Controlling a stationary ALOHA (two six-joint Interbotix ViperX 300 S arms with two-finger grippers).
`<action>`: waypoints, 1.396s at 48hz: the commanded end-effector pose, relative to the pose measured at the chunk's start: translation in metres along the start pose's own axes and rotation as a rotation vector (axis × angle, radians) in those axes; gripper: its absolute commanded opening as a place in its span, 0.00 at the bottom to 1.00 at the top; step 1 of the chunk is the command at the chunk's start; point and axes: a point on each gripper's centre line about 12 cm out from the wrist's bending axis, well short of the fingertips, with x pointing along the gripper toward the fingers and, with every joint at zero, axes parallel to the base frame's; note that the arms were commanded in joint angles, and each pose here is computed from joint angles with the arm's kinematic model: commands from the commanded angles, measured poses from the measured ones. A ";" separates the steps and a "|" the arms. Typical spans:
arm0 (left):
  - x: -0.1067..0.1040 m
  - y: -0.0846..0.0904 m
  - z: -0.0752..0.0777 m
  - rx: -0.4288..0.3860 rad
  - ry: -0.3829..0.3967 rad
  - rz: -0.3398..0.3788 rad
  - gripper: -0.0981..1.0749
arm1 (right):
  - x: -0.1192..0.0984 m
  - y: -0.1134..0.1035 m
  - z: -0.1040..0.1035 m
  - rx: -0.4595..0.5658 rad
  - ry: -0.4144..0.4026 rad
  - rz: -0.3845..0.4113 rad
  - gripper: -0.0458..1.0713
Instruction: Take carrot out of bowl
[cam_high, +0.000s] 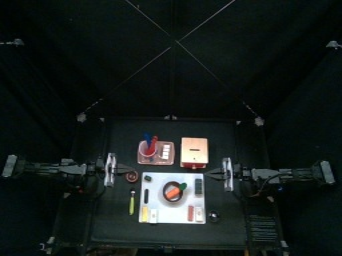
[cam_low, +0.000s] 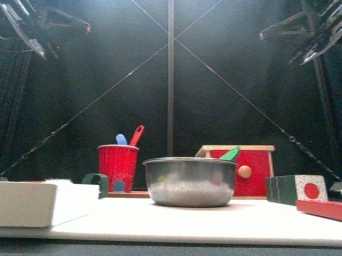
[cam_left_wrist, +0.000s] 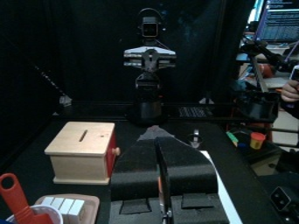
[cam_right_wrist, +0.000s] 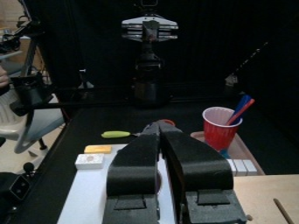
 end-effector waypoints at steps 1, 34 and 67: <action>0.005 0.002 0.002 0.002 0.006 0.008 0.10 | 0.006 0.000 0.000 -0.012 0.014 -0.001 0.09; 0.124 -0.013 -0.036 -0.015 0.588 -0.034 0.26 | 0.021 0.000 -0.019 -0.023 0.173 0.007 0.09; 0.206 -0.043 -0.103 0.090 0.809 -0.112 0.88 | 0.018 0.000 -0.035 -0.009 0.288 0.004 0.09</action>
